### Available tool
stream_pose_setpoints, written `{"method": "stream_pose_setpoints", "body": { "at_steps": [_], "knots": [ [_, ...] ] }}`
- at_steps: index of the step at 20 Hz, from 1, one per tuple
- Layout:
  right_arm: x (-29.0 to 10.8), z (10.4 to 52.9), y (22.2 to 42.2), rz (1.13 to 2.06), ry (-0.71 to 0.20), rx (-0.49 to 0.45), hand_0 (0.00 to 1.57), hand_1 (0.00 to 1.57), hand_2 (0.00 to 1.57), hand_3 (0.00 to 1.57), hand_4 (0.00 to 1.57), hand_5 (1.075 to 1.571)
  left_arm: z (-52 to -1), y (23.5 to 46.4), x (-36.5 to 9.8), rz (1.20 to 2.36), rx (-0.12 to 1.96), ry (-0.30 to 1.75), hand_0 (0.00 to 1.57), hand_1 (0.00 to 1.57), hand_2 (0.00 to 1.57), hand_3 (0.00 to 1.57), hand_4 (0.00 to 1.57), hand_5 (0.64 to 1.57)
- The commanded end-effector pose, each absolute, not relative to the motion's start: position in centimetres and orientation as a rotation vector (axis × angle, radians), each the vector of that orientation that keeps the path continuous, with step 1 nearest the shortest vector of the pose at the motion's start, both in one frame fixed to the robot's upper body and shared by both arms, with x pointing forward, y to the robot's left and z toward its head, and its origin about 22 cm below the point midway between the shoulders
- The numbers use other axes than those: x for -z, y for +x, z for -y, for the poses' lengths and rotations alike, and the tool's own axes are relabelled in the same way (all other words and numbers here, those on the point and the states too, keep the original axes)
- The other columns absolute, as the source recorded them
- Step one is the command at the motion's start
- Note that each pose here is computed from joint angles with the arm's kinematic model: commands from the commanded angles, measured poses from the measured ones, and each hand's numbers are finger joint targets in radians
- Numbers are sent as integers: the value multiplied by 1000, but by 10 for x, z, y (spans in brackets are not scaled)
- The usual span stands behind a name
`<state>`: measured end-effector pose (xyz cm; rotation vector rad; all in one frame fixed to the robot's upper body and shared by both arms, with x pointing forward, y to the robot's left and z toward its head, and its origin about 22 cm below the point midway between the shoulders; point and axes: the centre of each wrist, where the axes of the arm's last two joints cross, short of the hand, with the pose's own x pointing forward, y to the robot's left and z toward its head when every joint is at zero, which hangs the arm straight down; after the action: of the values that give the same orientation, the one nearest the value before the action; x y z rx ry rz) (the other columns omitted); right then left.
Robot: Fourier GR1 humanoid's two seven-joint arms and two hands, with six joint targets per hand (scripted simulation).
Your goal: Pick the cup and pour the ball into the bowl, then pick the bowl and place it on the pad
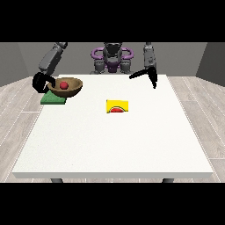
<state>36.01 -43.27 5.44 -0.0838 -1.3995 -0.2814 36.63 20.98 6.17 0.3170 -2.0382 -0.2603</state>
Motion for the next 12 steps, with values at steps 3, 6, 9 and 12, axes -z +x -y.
{"method": "stream_pose_setpoints", "body": {
  "at_steps": [3,6,9,12],
  "knots": [
    [-53,474,334,1530,-110,268,1571,1571,1571,1344,1006,1567,-181,356,-77,2158,245,335,0,0,0,0,0,1564],
    [-72,502,323,1554,-206,289,1571,1571,1571,351,1024,1569,-179,351,-112,2182,279,316,0,0,0,0,0,1563],
    [-86,507,326,1616,-219,299,1571,1571,1571,0,1033,1569,-187,349,-123,2252,267,335,0,0,0,0,0,1563],
    [-109,526,319,1637,-234,280,1571,1571,1571,0,1039,1569,-188,336,-115,2264,267,350,0,0,0,0,0,1564]
  ]
}}
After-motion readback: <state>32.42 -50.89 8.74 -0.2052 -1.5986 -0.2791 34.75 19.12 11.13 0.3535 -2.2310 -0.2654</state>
